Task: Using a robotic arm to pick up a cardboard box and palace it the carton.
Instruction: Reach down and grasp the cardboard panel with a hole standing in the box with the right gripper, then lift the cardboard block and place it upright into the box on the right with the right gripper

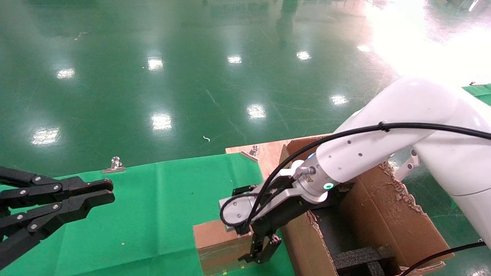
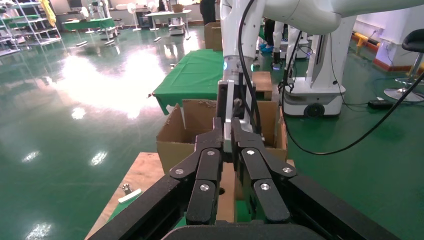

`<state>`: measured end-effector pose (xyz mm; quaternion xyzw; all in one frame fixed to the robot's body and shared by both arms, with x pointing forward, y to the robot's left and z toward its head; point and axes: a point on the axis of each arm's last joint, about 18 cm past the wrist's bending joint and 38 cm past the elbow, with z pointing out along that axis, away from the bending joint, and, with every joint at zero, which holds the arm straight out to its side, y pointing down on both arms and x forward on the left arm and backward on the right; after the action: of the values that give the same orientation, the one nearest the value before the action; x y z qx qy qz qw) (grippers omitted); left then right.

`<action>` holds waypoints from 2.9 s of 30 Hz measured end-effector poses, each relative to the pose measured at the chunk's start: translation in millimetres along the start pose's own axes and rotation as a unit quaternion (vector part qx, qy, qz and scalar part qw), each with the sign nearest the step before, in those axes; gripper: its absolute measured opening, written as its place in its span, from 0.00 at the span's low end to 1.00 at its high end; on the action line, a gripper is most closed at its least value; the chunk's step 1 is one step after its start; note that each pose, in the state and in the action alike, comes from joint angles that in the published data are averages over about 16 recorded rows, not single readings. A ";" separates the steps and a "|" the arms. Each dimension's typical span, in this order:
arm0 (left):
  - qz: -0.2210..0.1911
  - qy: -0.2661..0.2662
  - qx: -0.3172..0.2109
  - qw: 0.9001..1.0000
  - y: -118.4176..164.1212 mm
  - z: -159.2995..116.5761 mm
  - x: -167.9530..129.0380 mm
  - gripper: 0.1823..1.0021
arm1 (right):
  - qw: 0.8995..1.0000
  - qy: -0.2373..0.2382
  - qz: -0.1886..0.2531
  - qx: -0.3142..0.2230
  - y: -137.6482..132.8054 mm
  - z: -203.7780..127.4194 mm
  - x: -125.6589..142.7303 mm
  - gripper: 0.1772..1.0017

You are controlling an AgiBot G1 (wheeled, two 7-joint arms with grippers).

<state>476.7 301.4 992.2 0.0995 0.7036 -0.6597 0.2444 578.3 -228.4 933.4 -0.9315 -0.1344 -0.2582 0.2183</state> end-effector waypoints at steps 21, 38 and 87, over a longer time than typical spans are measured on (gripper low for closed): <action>0.000 0.000 0.000 1.000 0.0 0.0 -0.1 0.41 | 1.000 -0.001 -0.004 -0.006 1.3 1.6 0.7 1.00; 0.000 0.000 0.000 1.000 0.0 -0.1 -0.1 0.83 | 1.000 -0.009 -0.016 -0.023 4.7 6.8 2.0 1.00; 0.000 0.000 0.000 1.000 0.1 -0.1 -0.2 1.00 | 1.000 -0.005 -0.012 -0.019 2.9 -2.0 5.9 0.33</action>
<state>476.8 301.6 992.3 0.0991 0.7034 -0.6600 0.2445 583.4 -231.1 937.2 -0.9351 -0.1416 -0.2589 0.1964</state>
